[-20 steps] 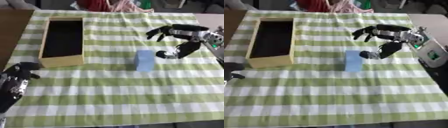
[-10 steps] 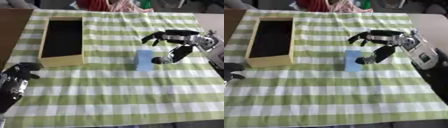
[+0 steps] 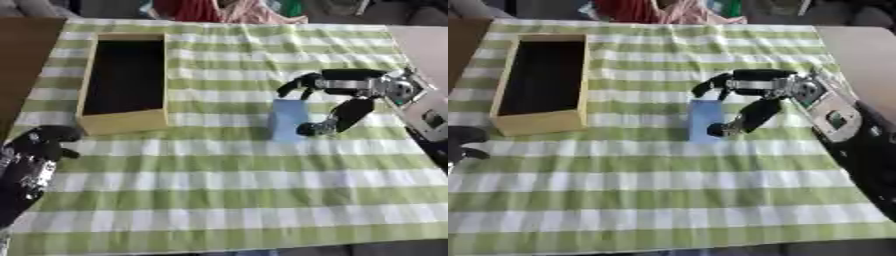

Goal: Pick up objects on the table and place them in the box.

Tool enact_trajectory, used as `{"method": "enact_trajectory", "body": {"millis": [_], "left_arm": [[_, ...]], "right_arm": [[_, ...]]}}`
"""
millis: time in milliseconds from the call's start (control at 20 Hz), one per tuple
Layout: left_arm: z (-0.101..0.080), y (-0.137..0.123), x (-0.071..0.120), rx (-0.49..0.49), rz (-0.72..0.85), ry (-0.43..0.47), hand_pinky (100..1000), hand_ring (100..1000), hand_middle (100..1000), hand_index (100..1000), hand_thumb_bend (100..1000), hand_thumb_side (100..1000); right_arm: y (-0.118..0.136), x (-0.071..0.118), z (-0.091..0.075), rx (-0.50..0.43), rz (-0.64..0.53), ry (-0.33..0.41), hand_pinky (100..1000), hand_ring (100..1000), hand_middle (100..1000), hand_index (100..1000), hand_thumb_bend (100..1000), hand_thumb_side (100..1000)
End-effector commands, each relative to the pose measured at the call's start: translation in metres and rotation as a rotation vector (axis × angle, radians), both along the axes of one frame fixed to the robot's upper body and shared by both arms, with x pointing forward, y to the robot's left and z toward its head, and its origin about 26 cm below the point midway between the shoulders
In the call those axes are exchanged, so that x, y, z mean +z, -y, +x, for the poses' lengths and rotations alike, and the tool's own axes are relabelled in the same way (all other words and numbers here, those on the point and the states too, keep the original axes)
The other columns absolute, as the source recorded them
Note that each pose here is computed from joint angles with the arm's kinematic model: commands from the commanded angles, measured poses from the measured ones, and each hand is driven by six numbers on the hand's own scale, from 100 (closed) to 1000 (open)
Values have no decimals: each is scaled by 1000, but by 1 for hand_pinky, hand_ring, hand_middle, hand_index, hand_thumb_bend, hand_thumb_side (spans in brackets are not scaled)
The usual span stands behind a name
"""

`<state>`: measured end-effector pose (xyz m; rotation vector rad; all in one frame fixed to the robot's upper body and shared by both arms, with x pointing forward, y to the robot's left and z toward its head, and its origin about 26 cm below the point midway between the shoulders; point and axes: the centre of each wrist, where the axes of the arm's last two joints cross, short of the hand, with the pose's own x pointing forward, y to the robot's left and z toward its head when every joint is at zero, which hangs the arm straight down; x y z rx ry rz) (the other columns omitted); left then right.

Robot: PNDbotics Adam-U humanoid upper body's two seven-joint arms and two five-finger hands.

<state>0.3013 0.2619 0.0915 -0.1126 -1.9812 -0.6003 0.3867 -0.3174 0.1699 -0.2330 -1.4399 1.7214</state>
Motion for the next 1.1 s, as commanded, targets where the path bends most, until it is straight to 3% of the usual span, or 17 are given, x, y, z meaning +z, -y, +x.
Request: {"method": "enact_trajectory", "body": {"millis": [50,300,500,800,900,1100], "left_arm": [[0,1,8,-11,6,27,657,773,700,718,100,559],[0,1,8,-12,5,27,658,773,700,718,100,560],[0,1,8,-13,6,28,659,773,701,718,100,557],[0,1,8,-14,6,29,659,774,702,718,100,555],[1,1,8,-14,7,30,660,774,702,719,100,555],[1,1,8,-13,7,30,660,774,702,718,100,552]], "right_arm": [[5,4,5,-29,-27,19,815,1000,901,1000,381,584],[10,-8,10,-67,-42,9,815,1000,900,1000,379,586],[13,-14,12,-93,-51,23,806,1000,846,1000,357,567],[14,-16,12,-115,-57,113,780,973,638,971,235,445],[14,-16,12,-116,-50,144,753,935,530,946,187,380],[14,-14,11,-128,-17,211,708,882,405,885,113,311]]}}
